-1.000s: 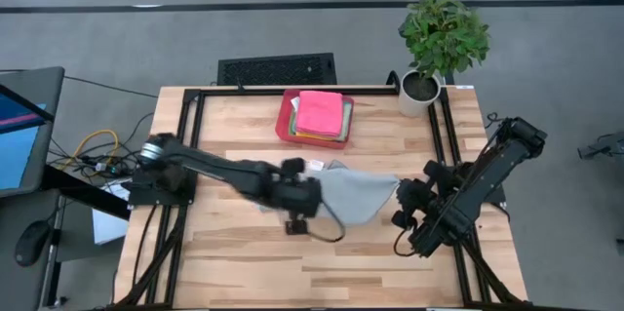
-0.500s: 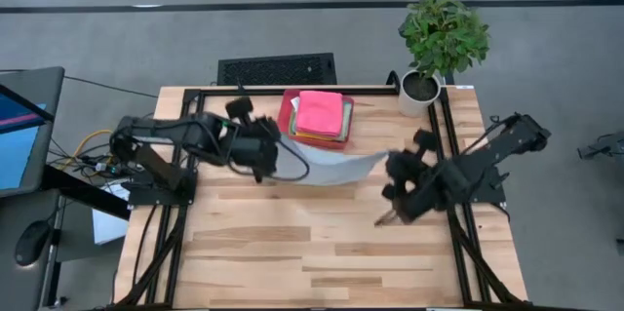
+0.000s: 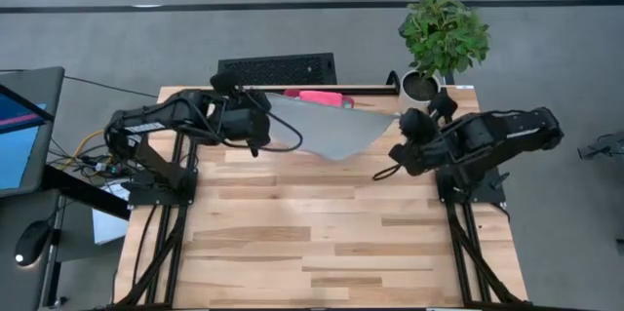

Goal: Fold microfiber towels
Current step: Fold the gray microfiber cloth

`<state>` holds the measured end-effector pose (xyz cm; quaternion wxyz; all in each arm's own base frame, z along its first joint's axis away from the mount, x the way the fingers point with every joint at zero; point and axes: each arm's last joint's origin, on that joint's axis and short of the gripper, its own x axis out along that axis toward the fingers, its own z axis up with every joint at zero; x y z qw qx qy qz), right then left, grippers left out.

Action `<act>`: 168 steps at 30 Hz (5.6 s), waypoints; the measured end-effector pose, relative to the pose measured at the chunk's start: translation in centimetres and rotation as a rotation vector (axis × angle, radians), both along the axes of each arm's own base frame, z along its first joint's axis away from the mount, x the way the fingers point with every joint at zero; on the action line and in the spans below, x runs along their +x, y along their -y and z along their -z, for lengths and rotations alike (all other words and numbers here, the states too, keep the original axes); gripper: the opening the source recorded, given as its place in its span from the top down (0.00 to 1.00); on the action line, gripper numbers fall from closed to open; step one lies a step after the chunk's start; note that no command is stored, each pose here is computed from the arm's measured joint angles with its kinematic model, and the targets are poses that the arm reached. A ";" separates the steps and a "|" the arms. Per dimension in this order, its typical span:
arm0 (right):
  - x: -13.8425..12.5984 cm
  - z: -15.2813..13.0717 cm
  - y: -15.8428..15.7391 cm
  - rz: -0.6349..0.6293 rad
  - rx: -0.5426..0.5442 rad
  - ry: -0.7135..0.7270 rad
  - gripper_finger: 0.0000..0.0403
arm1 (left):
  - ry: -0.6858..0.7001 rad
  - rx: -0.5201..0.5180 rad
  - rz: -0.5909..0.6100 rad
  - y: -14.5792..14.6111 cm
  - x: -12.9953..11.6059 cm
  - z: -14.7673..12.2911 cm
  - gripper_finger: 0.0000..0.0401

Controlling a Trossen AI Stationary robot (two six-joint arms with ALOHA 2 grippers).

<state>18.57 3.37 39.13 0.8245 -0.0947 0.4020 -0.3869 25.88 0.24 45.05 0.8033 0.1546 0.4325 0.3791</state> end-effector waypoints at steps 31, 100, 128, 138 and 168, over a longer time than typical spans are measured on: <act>0.1 17.4 -26.4 -0.287 0.394 -0.018 0.96 | 0.099 -0.845 0.243 24.1 -5.2 18.3 1.00; 3.8 17.8 -22.4 -0.198 0.155 -0.193 0.96 | 0.183 -0.921 0.228 19.8 -9.0 24.5 1.00; 7.2 22.7 -16.3 -0.173 0.223 -0.421 0.96 | 0.128 -0.788 0.099 17.2 -8.3 25.0 1.00; 6.0 20.3 -18.2 -0.147 0.208 -0.406 0.96 | 0.146 -0.772 0.118 17.2 -8.2 24.8 1.00; 7.1 21.3 -17.6 -0.129 0.263 -0.339 0.87 | 0.069 -0.693 0.041 18.0 -7.2 28.2 0.97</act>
